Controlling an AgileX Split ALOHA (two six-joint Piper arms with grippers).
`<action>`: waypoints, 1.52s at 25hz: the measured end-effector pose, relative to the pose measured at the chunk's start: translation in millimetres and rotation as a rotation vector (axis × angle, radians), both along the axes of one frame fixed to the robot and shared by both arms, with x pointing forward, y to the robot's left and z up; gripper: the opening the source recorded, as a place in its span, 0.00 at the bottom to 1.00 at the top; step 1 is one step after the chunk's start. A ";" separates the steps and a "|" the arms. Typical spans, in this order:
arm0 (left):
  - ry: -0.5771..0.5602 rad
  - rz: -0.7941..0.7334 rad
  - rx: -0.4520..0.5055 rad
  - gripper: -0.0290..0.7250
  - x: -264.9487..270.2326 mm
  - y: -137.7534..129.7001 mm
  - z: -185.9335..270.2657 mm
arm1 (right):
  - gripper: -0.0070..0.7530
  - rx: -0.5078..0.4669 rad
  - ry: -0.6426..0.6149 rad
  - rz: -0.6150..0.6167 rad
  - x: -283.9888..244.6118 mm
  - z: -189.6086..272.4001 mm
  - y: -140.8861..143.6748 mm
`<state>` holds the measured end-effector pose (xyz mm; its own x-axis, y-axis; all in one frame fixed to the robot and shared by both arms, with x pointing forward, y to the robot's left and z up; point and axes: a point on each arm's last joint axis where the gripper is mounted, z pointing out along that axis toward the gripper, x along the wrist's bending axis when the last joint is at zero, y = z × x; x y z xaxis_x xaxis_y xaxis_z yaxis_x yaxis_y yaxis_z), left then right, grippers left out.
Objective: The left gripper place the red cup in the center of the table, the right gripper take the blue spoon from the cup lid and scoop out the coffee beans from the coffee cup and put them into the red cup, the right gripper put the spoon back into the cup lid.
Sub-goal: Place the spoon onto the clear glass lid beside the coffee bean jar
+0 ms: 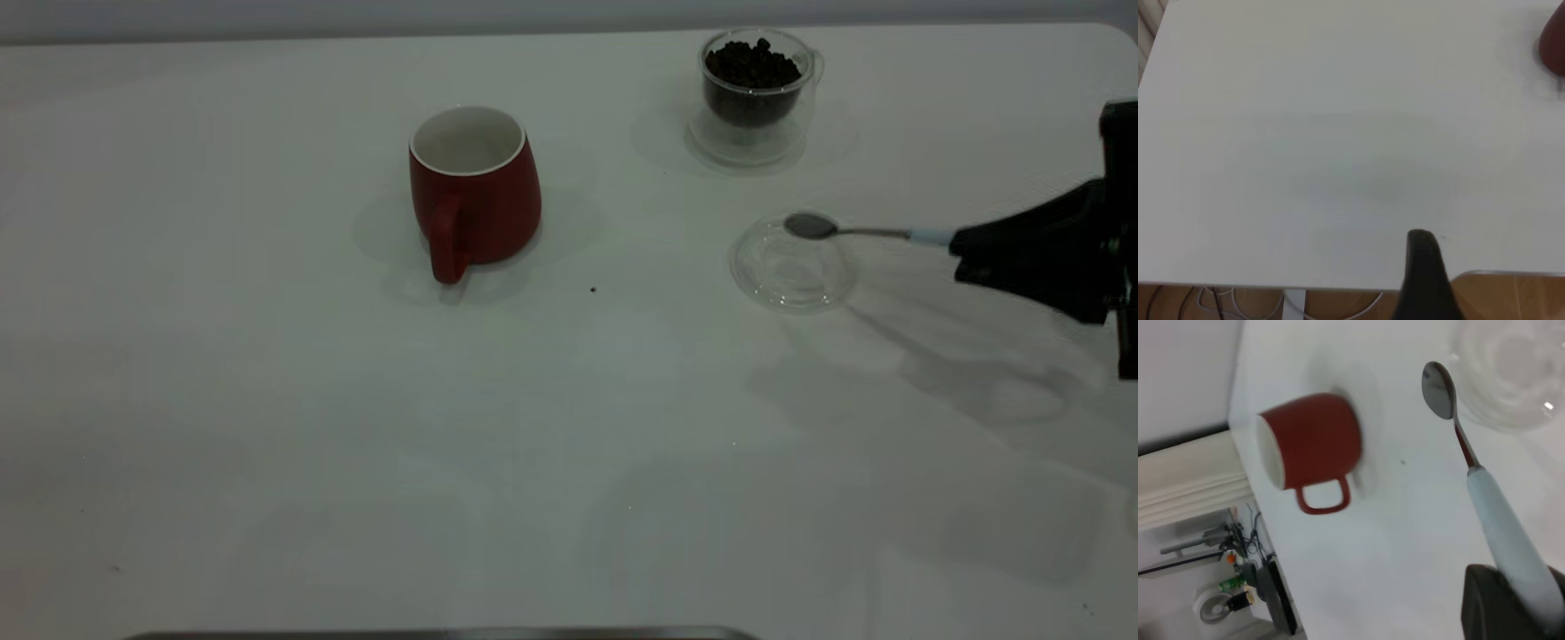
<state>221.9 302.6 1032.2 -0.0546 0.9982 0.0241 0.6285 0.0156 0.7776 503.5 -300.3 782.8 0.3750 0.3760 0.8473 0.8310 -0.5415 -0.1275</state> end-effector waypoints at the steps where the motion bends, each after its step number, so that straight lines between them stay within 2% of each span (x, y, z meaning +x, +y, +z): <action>1: 0.000 0.000 0.000 0.82 0.0 0.0 0.0 | 0.14 0.000 0.002 0.001 1.1 -3.1 -0.3; 17: 0.000 0.001 -0.001 0.82 0.0 0.0 0.0 | 0.14 -0.007 -0.009 0.005 26.5 -37.9 -8.1; 30: 0.000 0.001 -0.001 0.82 0.0 0.0 0.0 | 0.14 -0.003 -0.031 0.029 28.2 -38.6 -3.5; 34: 0.000 0.001 -0.001 0.82 0.0 0.0 0.0 | 0.21 0.025 -0.058 0.040 30.4 -35.7 0.0; 38: 0.000 0.001 -0.001 0.82 0.0 0.0 0.0 | 0.38 0.034 -0.072 0.042 32.0 -34.4 0.2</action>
